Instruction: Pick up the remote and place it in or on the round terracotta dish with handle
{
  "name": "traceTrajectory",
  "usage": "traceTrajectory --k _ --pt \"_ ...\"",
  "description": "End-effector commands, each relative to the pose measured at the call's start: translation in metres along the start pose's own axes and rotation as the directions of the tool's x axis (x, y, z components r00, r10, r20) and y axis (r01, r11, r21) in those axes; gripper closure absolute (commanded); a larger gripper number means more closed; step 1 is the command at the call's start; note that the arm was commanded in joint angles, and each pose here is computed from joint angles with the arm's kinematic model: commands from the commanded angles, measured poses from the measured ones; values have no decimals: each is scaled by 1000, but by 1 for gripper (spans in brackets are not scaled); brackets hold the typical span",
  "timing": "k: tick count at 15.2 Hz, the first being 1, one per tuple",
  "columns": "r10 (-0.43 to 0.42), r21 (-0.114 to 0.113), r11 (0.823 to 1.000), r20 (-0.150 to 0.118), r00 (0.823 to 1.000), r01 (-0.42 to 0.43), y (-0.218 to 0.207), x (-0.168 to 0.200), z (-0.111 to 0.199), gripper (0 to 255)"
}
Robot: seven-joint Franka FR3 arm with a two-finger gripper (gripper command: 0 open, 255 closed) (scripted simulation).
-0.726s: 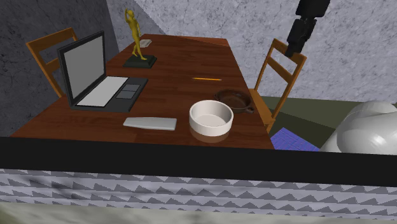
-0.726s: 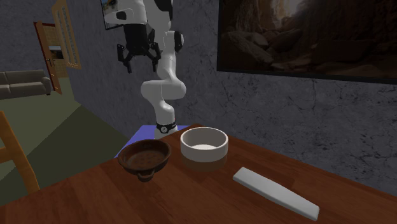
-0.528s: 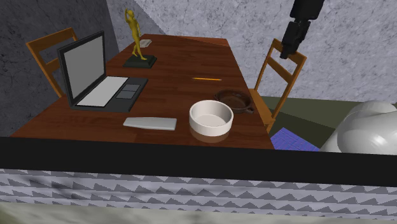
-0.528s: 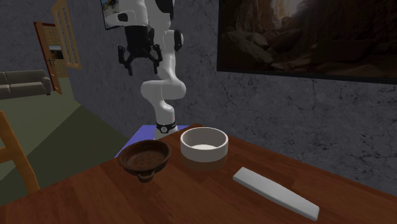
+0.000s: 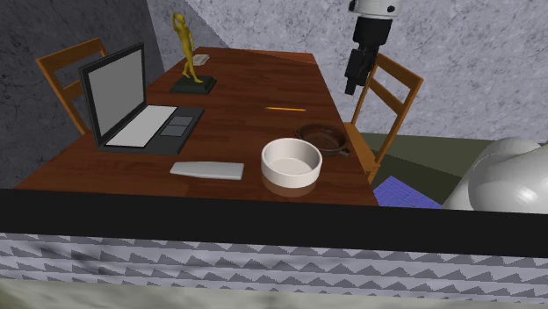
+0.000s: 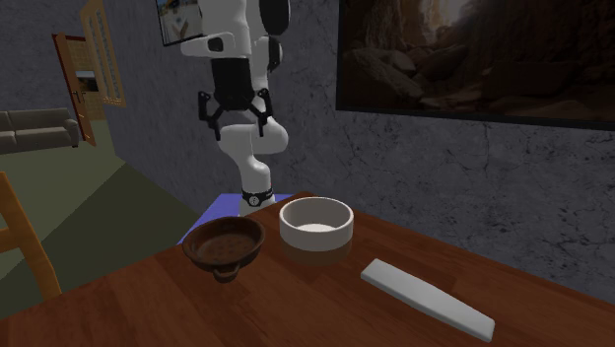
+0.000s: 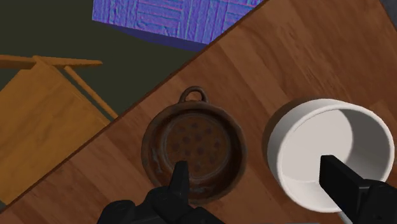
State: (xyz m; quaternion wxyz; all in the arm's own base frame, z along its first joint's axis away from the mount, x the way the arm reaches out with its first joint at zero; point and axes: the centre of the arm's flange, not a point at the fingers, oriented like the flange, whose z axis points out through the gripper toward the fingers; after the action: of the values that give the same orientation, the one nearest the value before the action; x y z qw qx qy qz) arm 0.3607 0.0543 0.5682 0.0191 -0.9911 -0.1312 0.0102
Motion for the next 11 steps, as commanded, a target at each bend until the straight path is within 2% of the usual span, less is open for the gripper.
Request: traceTrajectory --k 1,6,11 --pt "-35 -3 999 -1 999 35 -13 23 13 0" --pt "-119 -10 993 0 993 119 -47 73 41 0" --pt "-203 -18 979 2 979 203 -84 120 70 0"
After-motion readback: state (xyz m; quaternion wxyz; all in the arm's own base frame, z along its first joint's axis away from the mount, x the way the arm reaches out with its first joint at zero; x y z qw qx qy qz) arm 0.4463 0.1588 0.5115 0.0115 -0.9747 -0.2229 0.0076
